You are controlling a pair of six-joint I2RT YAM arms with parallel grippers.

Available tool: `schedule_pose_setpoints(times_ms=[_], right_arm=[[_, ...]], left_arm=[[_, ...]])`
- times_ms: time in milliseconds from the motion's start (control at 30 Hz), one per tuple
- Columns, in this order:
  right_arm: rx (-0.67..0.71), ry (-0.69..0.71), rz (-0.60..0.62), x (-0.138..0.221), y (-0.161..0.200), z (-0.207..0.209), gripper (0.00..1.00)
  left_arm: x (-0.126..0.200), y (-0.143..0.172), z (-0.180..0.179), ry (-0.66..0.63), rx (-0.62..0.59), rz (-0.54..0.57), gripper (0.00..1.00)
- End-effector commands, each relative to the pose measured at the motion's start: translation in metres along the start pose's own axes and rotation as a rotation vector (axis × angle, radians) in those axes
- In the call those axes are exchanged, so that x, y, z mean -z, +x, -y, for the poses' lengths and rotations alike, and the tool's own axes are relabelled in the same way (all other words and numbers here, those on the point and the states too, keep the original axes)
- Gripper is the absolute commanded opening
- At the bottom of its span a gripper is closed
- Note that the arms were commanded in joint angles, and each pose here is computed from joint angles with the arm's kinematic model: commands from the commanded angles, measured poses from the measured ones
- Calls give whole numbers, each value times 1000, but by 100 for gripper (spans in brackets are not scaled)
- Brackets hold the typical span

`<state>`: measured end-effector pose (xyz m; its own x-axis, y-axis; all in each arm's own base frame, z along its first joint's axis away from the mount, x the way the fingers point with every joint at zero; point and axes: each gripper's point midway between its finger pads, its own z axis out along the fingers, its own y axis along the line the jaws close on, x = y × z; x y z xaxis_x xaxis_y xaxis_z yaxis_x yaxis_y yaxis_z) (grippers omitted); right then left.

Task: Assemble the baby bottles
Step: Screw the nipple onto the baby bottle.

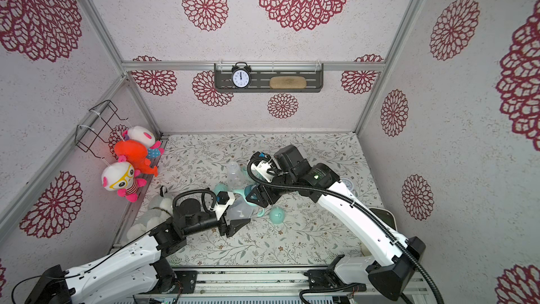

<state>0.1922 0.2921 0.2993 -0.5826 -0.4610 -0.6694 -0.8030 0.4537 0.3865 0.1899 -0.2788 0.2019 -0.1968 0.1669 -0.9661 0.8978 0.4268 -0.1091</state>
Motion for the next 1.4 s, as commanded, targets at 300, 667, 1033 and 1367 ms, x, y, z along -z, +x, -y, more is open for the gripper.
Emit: schedule_pose_setpoints(times_ms=[300,667,1033,1367], right_arm=[[-124,-26,48,4,-18,-10,35],[-431,87,54,-4,-27,11,4],[-556,140,31,-18,-30,26,13],[-362,91,129,11,-46,6,69]], left_arm=[[3,-31,-21,-123,-12,85,0],[0,-29,-36,-337,-121,78,0],[1,-27,-39,-402,-154,95,0],[19,-26,-46,-320,-66,147,0]])
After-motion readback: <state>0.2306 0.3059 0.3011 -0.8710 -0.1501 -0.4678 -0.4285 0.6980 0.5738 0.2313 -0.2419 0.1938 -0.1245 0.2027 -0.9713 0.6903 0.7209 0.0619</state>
